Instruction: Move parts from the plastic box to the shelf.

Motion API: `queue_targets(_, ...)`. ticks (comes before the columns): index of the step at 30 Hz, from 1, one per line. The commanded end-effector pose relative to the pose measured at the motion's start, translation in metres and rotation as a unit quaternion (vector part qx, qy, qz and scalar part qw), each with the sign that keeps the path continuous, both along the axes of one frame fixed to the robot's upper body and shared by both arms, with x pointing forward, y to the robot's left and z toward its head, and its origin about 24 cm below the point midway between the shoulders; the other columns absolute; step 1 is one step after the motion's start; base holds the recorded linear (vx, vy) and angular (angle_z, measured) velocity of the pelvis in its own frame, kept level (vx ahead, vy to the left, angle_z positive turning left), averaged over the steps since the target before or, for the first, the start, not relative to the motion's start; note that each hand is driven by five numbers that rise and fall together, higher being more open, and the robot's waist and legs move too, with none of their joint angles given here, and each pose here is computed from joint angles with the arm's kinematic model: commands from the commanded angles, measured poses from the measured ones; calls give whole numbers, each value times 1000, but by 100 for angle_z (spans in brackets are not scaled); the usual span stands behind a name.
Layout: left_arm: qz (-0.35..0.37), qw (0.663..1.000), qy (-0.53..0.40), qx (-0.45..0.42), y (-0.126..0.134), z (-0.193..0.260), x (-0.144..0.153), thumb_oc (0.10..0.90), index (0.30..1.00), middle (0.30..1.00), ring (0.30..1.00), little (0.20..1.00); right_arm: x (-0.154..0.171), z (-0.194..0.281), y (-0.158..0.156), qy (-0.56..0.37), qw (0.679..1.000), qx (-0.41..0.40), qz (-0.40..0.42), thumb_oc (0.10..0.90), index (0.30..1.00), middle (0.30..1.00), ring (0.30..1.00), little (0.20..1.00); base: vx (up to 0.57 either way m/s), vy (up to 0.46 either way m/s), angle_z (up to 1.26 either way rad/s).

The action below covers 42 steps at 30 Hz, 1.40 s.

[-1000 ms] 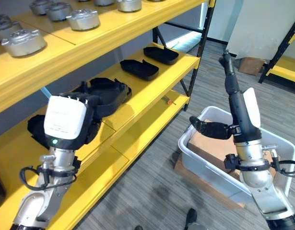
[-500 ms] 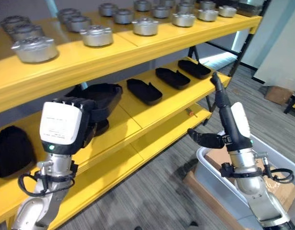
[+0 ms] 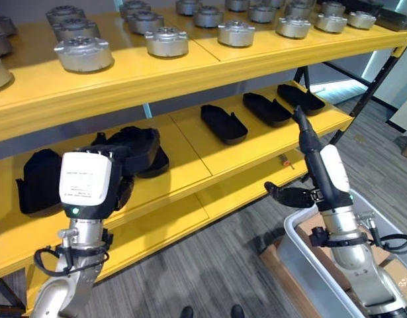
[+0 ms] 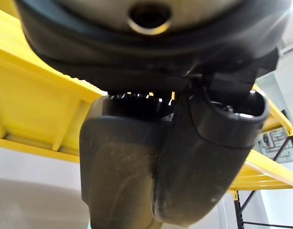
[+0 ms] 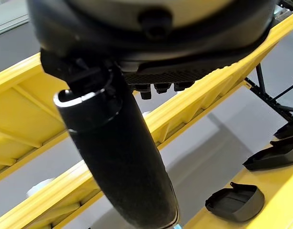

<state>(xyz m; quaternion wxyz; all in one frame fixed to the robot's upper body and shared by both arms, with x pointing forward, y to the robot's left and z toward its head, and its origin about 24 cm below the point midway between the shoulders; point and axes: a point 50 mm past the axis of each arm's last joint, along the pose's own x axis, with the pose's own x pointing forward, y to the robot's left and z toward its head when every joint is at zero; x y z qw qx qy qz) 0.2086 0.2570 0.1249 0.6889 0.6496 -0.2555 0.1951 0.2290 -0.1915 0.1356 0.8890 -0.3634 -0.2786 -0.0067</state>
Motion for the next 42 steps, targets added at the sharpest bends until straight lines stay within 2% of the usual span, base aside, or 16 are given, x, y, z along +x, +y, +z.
queue_targets(1,-28,988,-152,0,-4,55,1,400,300,300,300,300,-8,47,5,-130,990,27,40,900,1000,1000,1000,1000,-110,13,54)
queue_targets(10,-48,981,-182,-48,-4,61,1,400,300,300,300,300,-9,50,-2,-138,990,26,23,900,1000,1000,1000,1000,-2,122,53)
queue_targets(17,-80,978,-180,-71,-13,60,6,400,300,300,300,300,-18,52,-14,-169,985,9,-31,900,1000,1000,1000,1000,157,302,18)
queue_targets(33,-62,977,-203,-33,-8,71,4,400,300,300,300,300,-10,48,-4,-165,985,33,-37,900,1000,1000,1000,1000,94,221,11)
queue_targets(39,-50,979,-197,-26,-7,70,6,400,300,300,300,300,-4,47,9,-164,986,25,-21,900,1000,1000,1000,1000,57,321,-10)
queue_targets(42,-50,982,-178,-28,-7,64,8,400,300,300,300,300,-5,43,5,-150,988,15,-17,900,1000,1000,1000,1000,92,144,-5)
